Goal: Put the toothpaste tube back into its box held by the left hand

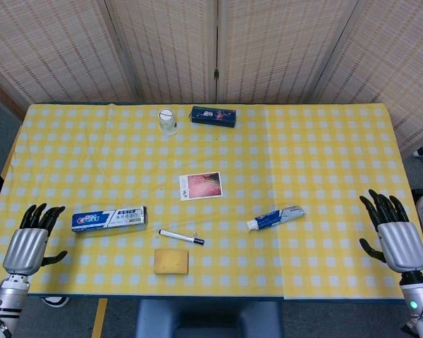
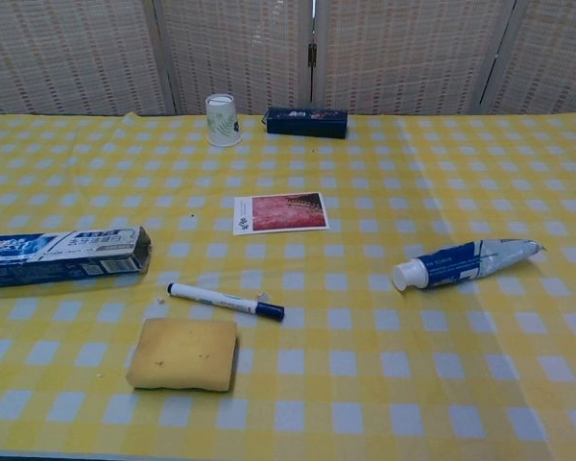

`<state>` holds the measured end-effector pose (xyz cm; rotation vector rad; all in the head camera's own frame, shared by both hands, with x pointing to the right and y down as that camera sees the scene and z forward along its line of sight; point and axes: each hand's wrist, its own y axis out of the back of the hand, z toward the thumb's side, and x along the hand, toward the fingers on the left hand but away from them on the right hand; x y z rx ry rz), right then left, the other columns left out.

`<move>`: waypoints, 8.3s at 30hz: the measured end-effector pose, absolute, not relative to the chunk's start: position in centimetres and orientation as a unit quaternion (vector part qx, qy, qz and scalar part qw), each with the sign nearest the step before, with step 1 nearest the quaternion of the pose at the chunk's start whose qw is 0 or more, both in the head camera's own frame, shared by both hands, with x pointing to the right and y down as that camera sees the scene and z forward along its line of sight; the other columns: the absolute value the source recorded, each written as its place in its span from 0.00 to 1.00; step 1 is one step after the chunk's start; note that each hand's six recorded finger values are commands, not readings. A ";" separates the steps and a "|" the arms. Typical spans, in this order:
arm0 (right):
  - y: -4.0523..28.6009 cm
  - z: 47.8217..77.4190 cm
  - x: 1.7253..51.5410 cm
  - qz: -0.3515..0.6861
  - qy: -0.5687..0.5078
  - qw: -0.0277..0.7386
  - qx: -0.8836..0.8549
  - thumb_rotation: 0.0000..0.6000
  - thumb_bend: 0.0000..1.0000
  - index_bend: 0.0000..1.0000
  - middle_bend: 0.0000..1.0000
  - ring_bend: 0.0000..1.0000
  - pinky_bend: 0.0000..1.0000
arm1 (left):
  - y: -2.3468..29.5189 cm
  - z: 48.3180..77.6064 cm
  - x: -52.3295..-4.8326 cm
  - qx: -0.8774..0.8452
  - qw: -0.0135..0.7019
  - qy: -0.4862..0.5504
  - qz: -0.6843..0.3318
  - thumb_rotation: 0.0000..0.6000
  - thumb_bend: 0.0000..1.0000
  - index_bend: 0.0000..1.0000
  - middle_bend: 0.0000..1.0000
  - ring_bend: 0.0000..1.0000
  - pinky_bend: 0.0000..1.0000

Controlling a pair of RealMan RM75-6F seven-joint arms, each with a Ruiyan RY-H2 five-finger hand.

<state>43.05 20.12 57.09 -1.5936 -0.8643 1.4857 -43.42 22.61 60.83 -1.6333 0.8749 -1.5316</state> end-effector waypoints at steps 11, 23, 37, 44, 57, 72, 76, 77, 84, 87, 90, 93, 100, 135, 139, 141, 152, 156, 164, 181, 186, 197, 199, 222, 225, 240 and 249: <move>20.6 57.2 42.5 0.579 -0.326 0.387 -0.639 1.00 0.32 0.00 0.00 0.00 0.00 | 22.5 62.3 -41.2 -0.683 0.322 0.360 -0.549 1.00 0.15 0.27 0.25 0.16 0.14; 20.1 58.5 40.8 0.568 -0.304 0.388 -0.659 1.00 0.32 0.00 0.00 0.00 0.00 | 19.7 66.8 -37.1 -0.705 0.317 0.289 -0.564 1.00 0.15 0.25 0.25 0.14 0.12; 19.7 58.4 41.3 0.571 -0.315 0.384 -0.653 1.00 0.32 0.00 0.00 0.00 0.00 | 16.3 70.7 -33.7 -0.701 0.268 0.261 -0.607 1.00 0.15 0.22 0.22 0.15 0.18; 19.4 57.6 42.1 0.572 -0.334 0.383 -0.644 1.00 0.32 0.00 0.00 0.00 0.00 | 15.0 72.7 -31.5 -0.710 0.244 0.247 -0.613 1.00 0.15 0.27 0.22 0.22 0.20; 19.3 57.3 42.4 0.571 -0.340 0.380 -0.644 1.00 0.32 0.00 0.00 0.00 0.00 | 14.5 74.0 -31.2 -0.689 0.258 0.247 -0.631 1.00 0.14 0.40 0.37 0.37 0.39; 19.7 56.5 42.1 0.545 -0.345 0.387 -0.659 1.00 0.32 0.00 0.00 0.00 0.00 | 14.9 74.5 -30.3 -0.663 0.288 0.241 -0.647 1.00 0.14 0.63 0.60 0.63 0.67; 19.8 56.4 42.1 0.542 -0.345 0.386 -0.662 1.00 0.32 0.00 0.00 0.00 0.00 | 14.8 74.3 -29.8 -0.657 0.303 0.252 -0.643 1.00 0.14 0.67 0.64 0.67 0.71; 19.8 56.4 42.2 0.542 -0.344 0.386 -0.662 1.00 0.32 0.00 0.00 0.00 0.00 | 14.8 74.2 -29.6 -0.656 0.308 0.254 -0.641 1.00 0.14 0.67 0.64 0.67 0.71; 19.9 57.0 42.2 0.549 -0.333 0.381 -0.665 1.00 0.32 0.00 0.00 0.00 0.00 | 16.0 73.4 -28.6 -0.669 0.314 0.247 -0.627 1.00 0.15 0.64 0.64 0.65 0.70; 19.9 57.6 42.0 0.556 -0.322 0.375 -0.668 1.00 0.32 0.00 0.00 0.00 0.00 | 16.6 72.7 -28.2 -0.680 0.315 0.246 -0.615 1.00 0.15 0.62 0.64 0.62 0.67; 20.0 57.8 41.7 0.556 -0.319 0.377 -0.669 1.00 0.32 0.00 0.00 0.00 0.00 | 16.9 71.9 -28.1 -0.687 0.316 0.253 -0.603 1.00 0.16 0.62 0.64 0.62 0.66; 20.2 57.7 41.4 0.553 -0.318 0.379 -0.670 1.00 0.32 0.00 0.00 0.00 0.00 | 17.2 71.4 -28.5 -0.690 0.315 0.260 -0.597 1.00 0.15 0.61 0.64 0.60 0.66; 20.4 57.6 41.3 0.552 -0.318 0.380 -0.671 1.00 0.32 0.00 0.00 0.00 0.00 | 17.5 71.7 -29.5 -0.683 0.313 0.260 -0.606 1.00 0.15 0.59 0.63 0.54 0.65; 20.8 56.8 41.5 0.544 -0.323 0.388 -0.670 1.00 0.32 0.00 0.00 0.00 0.00 | 18.6 72.0 -29.1 -0.692 0.300 0.250 -0.607 1.00 0.15 0.56 0.53 0.50 0.62; 20.9 57.0 41.5 0.547 -0.319 0.388 -0.670 1.00 0.32 0.00 0.00 0.00 0.00 | 18.7 71.9 -29.0 -0.691 0.305 0.252 -0.605 1.00 0.16 0.59 0.57 0.54 0.65; 20.8 57.3 41.3 0.547 -0.316 0.389 -0.670 1.00 0.32 0.00 0.00 0.00 0.00 | 18.7 71.8 -28.9 -0.692 0.306 0.253 -0.603 1.00 0.16 0.59 0.57 0.54 0.65; 17.7 61.6 36.8 0.544 -0.217 0.415 -0.697 1.00 0.32 0.00 0.00 0.08 0.00 | 19.1 69.0 -27.7 -0.693 0.334 0.256 -0.586 1.00 0.16 0.58 0.57 0.53 0.65; 15.9 63.5 32.6 0.517 -0.178 0.430 -0.719 1.00 0.32 0.08 0.04 0.14 0.07 | 19.0 68.1 -27.5 -0.690 0.343 0.257 -0.584 1.00 0.16 0.58 0.57 0.52 0.64; 15.1 66.7 26.7 0.489 -0.120 0.467 -0.727 1.00 0.32 0.26 0.13 0.22 0.17 | 18.7 67.4 -28.4 -0.682 0.344 0.271 -0.586 1.00 0.16 0.58 0.57 0.52 0.64; 15.0 71.0 24.1 0.510 -0.079 0.446 -0.731 1.00 0.32 0.29 0.17 0.26 0.18 | 18.7 64.5 -30.8 -0.676 0.350 0.303 -0.573 1.00 0.16 0.57 0.57 0.52 0.63; 15.4 72.4 23.0 0.504 -0.077 0.432 -0.744 1.00 0.32 0.31 0.18 0.27 0.18 | 18.7 63.9 -31.0 -0.675 0.356 0.308 -0.568 1.00 0.16 0.57 0.57 0.52 0.63; 15.4 73.9 21.3 0.494 -0.073 0.450 -0.741 1.00 0.32 0.54 0.37 0.42 0.38 | 18.7 62.7 -31.7 -0.668 0.360 0.314 -0.570 1.00 0.16 0.58 0.57 0.52 0.63; 15.2 73.7 21.1 0.490 -0.082 0.459 -0.737 1.00 0.32 0.60 0.42 0.47 0.46 | 18.7 62.7 -31.9 -0.668 0.358 0.315 -0.571 1.00 0.16 0.58 0.57 0.52 0.63; 11.0 67.1 23.3 0.412 -0.249 0.444 -0.756 1.00 0.35 0.82 0.66 0.83 0.83 | 17.7 63.4 -35.1 -0.659 0.311 0.334 -0.598 1.00 0.16 0.58 0.57 0.52 0.63; 10.6 66.1 23.9 0.393 -0.271 0.424 -0.770 1.00 0.37 0.82 0.66 0.86 0.86 | 17.7 63.7 -35.3 -0.657 0.308 0.332 -0.603 1.00 0.16 0.58 0.57 0.52 0.63; 9.4 62.7 25.2 0.316 -0.362 0.332 -0.812 1.00 0.39 0.82 0.66 0.88 0.89 | 17.7 63.8 -35.6 -0.654 0.303 0.337 -0.605 1.00 0.16 0.58 0.57 0.52 0.63; 9.2 60.9 24.1 0.269 -0.394 0.237 -0.846 1.00 0.39 0.82 0.66 0.88 0.89 | 17.9 63.9 -35.6 -0.663 0.293 0.338 -0.600 1.00 0.16 0.58 0.57 0.52 0.63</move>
